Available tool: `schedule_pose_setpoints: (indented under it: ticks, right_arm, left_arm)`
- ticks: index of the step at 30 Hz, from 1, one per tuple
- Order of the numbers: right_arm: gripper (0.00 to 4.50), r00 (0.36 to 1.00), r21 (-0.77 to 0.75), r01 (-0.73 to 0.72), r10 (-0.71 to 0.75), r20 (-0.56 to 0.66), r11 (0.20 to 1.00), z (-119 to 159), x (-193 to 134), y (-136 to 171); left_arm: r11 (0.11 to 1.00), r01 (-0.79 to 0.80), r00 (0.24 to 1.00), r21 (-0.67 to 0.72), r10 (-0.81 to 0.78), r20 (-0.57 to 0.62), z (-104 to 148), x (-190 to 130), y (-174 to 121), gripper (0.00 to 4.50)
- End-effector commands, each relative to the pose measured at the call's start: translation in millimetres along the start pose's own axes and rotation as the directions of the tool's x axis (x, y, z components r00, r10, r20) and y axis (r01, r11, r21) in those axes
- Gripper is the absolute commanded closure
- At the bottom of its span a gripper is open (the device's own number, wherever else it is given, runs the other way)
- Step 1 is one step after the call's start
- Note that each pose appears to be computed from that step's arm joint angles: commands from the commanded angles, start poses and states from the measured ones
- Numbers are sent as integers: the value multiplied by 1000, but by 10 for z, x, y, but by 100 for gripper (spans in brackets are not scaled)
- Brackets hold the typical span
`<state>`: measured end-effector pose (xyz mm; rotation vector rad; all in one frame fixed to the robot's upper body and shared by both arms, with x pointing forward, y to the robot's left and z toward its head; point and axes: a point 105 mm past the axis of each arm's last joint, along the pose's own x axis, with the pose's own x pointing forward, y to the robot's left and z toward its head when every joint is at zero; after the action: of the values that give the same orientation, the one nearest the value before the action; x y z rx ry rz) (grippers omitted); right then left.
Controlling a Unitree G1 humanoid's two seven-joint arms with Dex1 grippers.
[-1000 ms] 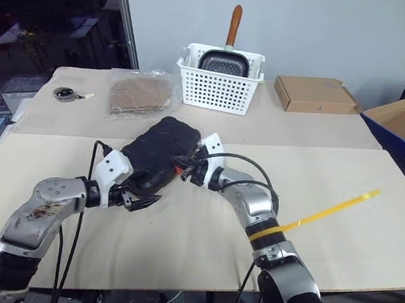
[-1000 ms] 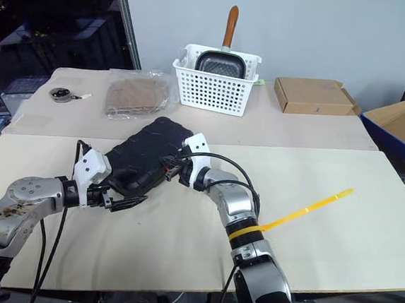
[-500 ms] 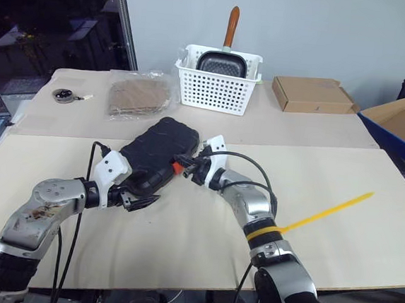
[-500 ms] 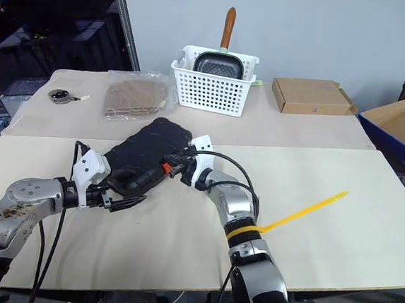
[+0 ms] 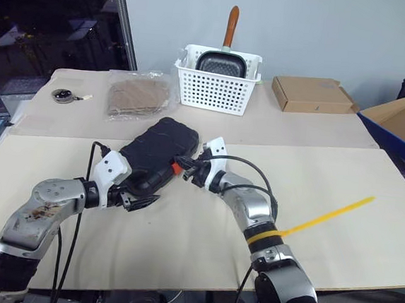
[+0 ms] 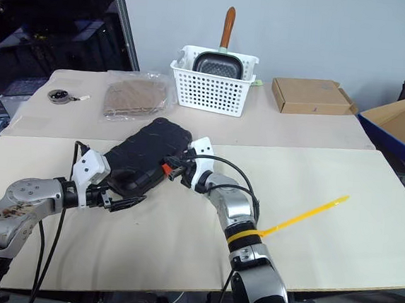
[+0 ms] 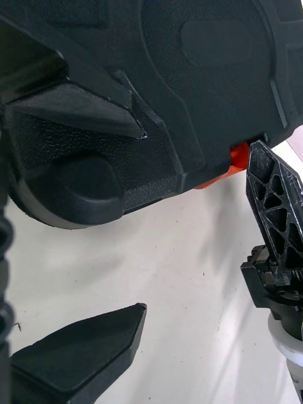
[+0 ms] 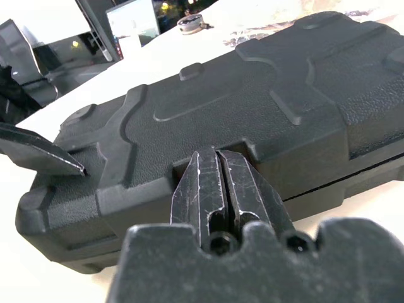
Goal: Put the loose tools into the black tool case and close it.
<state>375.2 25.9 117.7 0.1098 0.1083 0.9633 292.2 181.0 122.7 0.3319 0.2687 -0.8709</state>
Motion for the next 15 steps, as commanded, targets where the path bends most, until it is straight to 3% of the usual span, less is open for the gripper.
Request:
schedule_pose_setpoints:
  ticks: [1, 15]
  right_arm:
    - [445, 996, -21, -20, 18, -87, 1000, -213, 8, 55]
    - [445, 989, -68, -21, 10, -150, 997, -352, 0, 53]
  left_arm:
    - [998, 8, 998, -66, -13, -68, -211, 27, -45, 0]
    - [998, 6, 998, -69, -11, -67, -216, 30, -52, 0]
